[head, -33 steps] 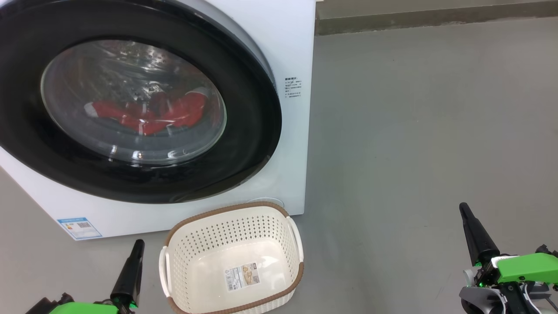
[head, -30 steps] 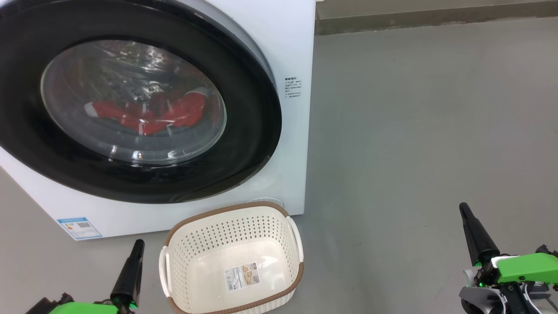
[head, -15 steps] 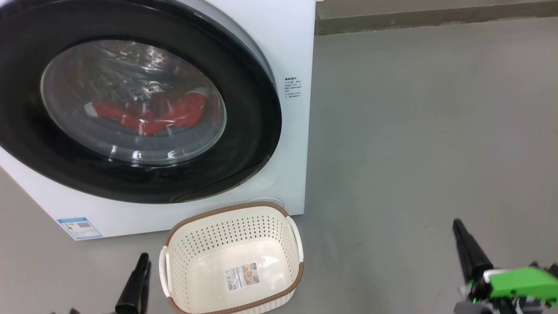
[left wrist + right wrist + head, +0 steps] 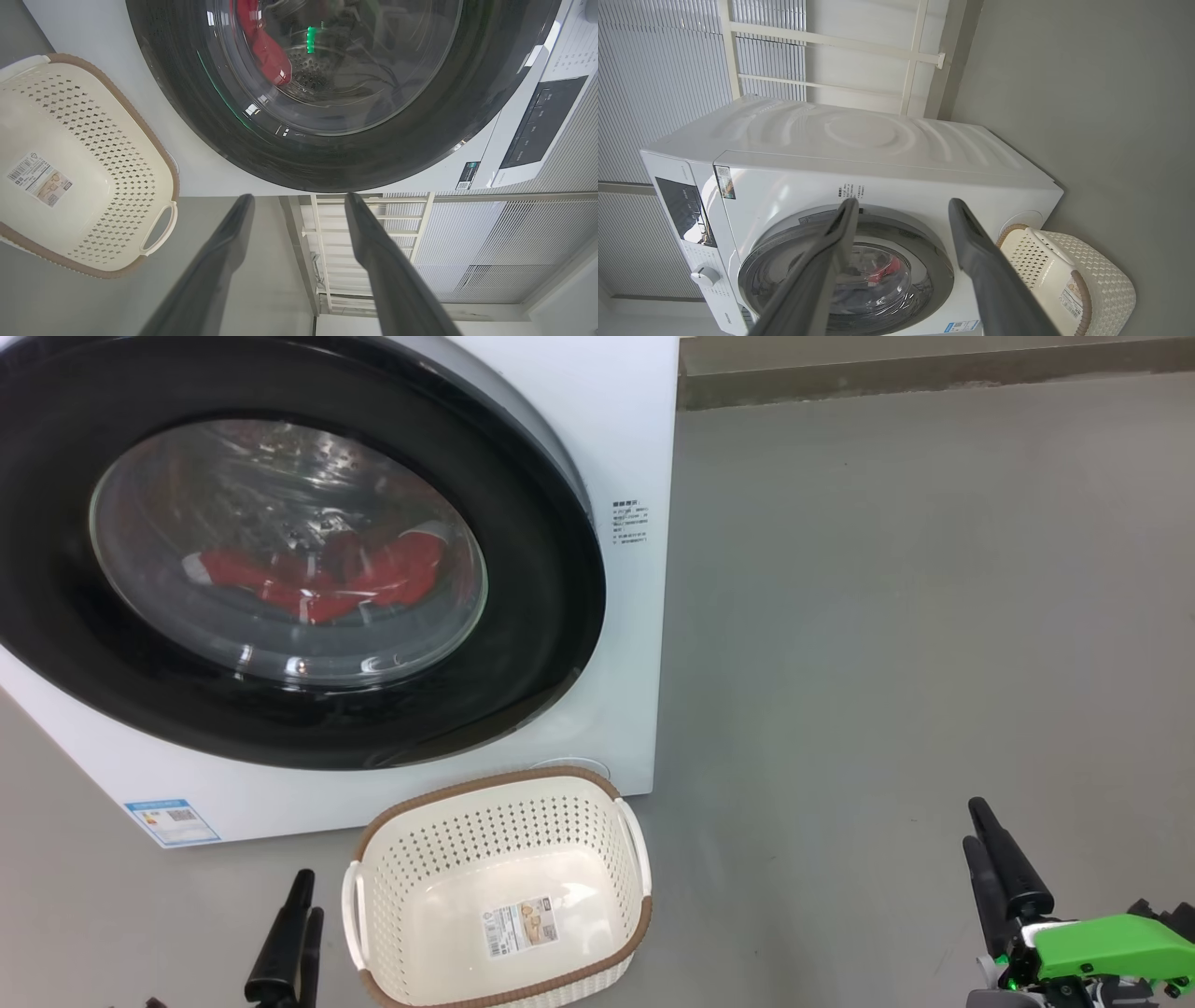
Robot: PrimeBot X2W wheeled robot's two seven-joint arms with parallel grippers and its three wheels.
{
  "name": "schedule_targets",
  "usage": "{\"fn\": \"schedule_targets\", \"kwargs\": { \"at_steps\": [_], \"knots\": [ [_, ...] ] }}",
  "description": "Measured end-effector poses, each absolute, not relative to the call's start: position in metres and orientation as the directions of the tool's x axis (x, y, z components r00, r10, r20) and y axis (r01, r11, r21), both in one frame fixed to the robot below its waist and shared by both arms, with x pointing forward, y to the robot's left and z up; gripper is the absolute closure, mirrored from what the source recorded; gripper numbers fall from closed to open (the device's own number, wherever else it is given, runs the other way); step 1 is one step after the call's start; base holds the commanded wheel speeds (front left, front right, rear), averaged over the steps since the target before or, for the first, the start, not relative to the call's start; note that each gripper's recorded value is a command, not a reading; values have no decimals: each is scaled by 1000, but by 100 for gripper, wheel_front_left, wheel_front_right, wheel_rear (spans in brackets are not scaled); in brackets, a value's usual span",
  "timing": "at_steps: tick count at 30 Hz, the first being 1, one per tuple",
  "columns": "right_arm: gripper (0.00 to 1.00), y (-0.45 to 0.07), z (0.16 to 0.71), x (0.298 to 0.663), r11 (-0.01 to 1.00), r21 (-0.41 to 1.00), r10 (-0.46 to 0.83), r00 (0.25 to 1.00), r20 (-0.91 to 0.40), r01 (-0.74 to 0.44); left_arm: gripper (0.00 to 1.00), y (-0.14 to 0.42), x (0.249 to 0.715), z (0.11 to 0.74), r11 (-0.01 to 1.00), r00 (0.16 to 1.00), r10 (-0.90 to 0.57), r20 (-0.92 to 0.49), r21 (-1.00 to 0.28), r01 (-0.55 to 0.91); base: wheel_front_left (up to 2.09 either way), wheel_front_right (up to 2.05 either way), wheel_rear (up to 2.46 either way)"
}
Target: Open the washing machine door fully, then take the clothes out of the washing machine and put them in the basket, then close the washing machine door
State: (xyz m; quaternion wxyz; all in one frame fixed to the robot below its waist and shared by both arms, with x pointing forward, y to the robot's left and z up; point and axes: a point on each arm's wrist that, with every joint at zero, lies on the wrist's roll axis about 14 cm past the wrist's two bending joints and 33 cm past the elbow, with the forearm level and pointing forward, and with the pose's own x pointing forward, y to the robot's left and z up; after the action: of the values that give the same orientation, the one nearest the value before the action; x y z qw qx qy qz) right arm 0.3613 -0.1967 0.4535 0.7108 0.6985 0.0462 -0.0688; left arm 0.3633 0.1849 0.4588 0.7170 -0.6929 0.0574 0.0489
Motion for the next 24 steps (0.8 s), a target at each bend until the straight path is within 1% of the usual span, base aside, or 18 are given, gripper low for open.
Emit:
{"fn": "schedule_targets", "kwargs": {
  "at_steps": [9, 24],
  "knots": [
    [0, -193, 452, 360, 123, 978, -26, 985, -169, 171, 0, 188, 361, 460, 158, 989, 3, -151, -976, -149, 0, 0, 0],
    [0, -186, 446, 356, 359, 916, -2, 982, -189, 177, 0, 192, 357, 465, 409, 991, 23, -135, -903, -133, 0, 0, 0]
  ]
}}
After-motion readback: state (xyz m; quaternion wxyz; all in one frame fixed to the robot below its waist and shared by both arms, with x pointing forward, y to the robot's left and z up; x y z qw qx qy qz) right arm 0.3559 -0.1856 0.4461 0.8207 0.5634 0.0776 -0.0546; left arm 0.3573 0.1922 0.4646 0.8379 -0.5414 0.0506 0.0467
